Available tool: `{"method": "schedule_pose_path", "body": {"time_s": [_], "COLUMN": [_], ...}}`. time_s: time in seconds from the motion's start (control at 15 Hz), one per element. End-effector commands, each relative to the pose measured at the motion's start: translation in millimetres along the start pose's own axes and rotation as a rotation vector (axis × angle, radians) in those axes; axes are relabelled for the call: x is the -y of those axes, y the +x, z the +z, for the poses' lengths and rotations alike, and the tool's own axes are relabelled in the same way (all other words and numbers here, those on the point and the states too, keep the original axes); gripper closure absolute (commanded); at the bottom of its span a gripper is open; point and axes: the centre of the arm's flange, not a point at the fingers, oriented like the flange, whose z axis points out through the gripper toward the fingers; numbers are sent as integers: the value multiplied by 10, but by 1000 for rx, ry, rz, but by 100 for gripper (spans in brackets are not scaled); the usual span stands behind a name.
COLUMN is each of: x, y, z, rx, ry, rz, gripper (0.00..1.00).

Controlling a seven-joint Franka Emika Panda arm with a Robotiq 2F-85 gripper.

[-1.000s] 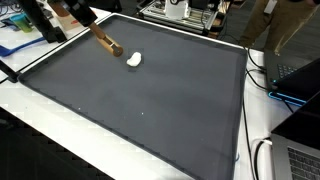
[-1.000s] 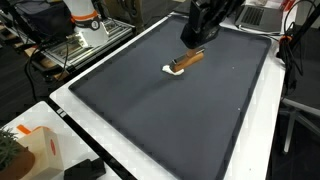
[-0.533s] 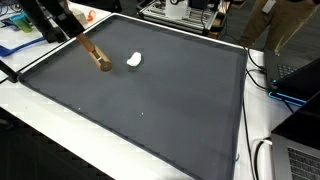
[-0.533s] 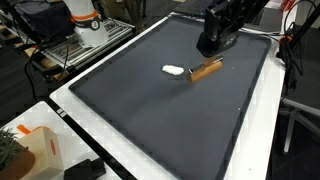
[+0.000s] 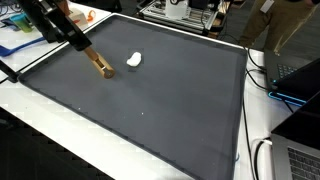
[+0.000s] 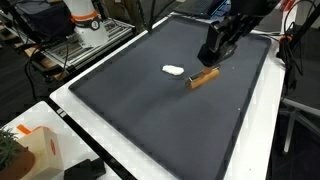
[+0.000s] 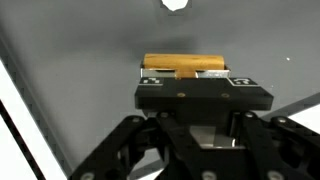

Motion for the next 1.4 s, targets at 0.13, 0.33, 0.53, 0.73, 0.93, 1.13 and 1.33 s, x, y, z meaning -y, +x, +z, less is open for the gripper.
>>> {"method": "schedule_pose_path", "body": {"time_s": [0.13, 0.33, 0.53, 0.73, 0.93, 1.13, 1.33], "x": [52, 36, 39, -49, -162, -215, -221], "y": [-5, -33, -76, -186, -292, -363, -407], "z": [40, 46, 133, 131, 93, 52, 19], "rx": [36, 63, 52, 120, 169, 244, 282], "ry": [-115, -133, -109, -100, -89, -60, -14], "rz": [-61, -76, -66, -84, -80, -95, -73], "gripper": [78, 78, 53, 78, 78, 78, 78]}}
